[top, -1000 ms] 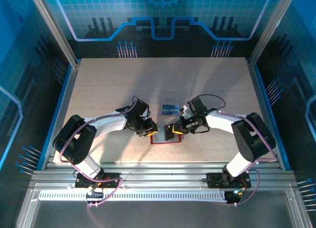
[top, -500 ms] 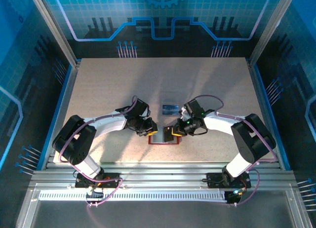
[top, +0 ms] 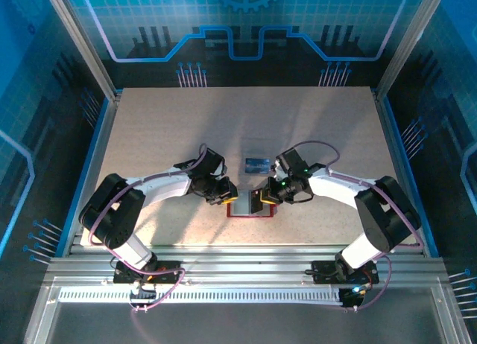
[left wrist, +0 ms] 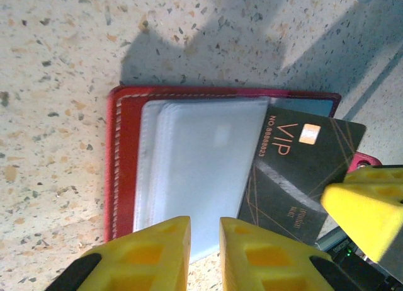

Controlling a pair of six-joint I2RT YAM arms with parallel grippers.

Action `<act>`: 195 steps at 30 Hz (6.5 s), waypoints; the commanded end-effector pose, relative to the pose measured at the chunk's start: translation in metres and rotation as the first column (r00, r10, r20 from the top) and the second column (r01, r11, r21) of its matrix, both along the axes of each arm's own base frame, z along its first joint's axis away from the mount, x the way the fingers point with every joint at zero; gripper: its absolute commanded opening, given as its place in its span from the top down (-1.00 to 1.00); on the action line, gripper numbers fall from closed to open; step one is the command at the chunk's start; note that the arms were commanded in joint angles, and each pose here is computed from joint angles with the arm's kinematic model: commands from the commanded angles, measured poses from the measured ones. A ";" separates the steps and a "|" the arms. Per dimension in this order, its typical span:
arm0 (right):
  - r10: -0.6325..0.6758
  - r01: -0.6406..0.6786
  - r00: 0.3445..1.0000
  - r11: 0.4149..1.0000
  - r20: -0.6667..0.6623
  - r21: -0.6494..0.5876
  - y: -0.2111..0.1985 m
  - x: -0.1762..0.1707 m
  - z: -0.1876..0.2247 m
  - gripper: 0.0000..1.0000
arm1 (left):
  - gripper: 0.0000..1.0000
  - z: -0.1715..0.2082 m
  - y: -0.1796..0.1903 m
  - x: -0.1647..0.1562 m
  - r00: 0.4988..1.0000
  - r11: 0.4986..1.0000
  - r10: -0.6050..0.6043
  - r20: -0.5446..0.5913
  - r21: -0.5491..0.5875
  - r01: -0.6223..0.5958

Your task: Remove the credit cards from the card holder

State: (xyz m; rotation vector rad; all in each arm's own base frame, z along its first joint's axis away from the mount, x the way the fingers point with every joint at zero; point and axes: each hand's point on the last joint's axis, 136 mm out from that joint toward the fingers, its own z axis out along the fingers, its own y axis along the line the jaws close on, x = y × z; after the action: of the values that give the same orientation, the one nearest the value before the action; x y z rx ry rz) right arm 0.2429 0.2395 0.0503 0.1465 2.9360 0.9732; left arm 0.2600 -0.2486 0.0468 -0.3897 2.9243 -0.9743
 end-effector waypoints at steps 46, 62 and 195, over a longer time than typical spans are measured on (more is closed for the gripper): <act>0.945 -0.668 0.240 0.327 0.222 -0.668 -0.021 0.141 0.114 1.00 | 0.52 0.032 0.059 0.002 0.980 0.986 0.165 0.108 -0.001 -0.166; 0.985 -0.763 0.097 0.164 0.139 -0.625 -0.014 0.159 0.087 1.00 | 0.52 0.028 0.065 0.002 0.978 0.982 0.188 0.091 0.011 -0.189; 0.224 -0.226 0.974 0.969 0.035 0.101 0.072 0.005 0.008 0.48 | 0.75 -0.008 0.010 0.000 0.996 0.994 0.087 0.015 -0.061 -0.086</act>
State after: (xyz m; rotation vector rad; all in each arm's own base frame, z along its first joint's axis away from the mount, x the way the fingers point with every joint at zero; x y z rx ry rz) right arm 0.2460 0.3050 0.0547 -0.2027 2.9303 1.1043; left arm 0.2614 -0.2410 0.0312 -0.5055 2.8501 -1.0745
